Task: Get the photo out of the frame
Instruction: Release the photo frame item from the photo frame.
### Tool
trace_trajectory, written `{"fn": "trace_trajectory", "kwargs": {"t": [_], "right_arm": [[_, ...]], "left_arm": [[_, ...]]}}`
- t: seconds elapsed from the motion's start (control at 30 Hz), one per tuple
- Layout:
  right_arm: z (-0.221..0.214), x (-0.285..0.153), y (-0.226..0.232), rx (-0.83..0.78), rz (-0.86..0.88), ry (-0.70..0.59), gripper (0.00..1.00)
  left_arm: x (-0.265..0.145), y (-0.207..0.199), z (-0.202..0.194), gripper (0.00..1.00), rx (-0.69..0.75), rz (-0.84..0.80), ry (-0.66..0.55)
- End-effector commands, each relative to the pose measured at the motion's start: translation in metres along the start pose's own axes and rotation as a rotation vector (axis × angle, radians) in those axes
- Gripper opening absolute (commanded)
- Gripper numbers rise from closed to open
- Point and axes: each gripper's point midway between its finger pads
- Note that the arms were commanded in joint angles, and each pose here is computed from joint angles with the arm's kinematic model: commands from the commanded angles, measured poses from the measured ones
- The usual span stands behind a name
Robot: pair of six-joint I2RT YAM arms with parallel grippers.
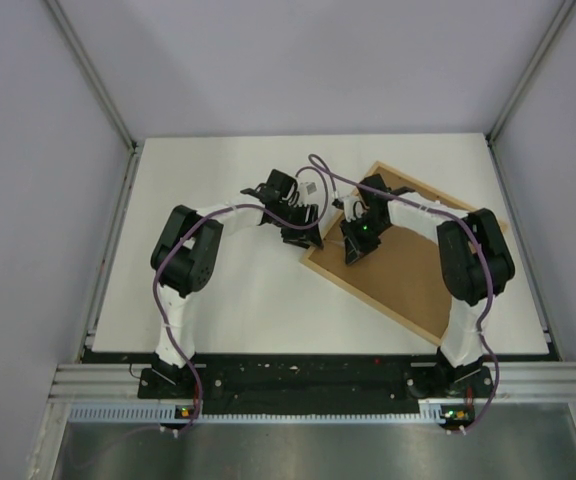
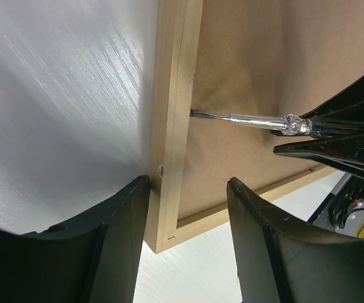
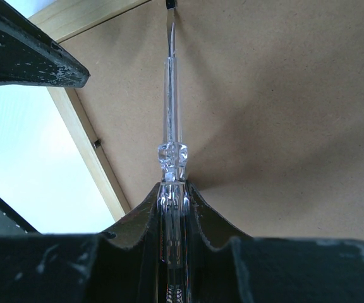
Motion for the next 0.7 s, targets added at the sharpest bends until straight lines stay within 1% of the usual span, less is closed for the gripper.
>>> {"fn": "trace_trajectory", "kwargs": {"t": [0.0, 0.3, 0.53, 0.67], "right_arm": [[0.008, 0.014, 0.002, -0.016, 0.007, -0.003, 0.0], [0.0, 0.037, -0.007, 0.001, -0.005, -0.002, 0.0], [0.014, 0.041, 0.001, 0.011, 0.04, -0.063, 0.0], [0.019, 0.045, 0.002, 0.024, 0.047, -0.078, 0.0]], "left_arm": [[0.002, -0.011, 0.002, 0.57, 0.0, -0.044, 0.006], [0.007, -0.015, -0.006, 0.5, -0.007, -0.074, 0.029], [0.016, -0.015, -0.021, 0.41, -0.014, -0.081, 0.062], [0.018, -0.016, -0.024, 0.34, -0.015, -0.088, 0.068]]}}
Point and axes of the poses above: each gripper's point midway between its finger pads, its own x axis out along the fingers, its own y axis along the line the jaws close on, z = x × y, and after that the axes turned 8 degrees about x, right-handed
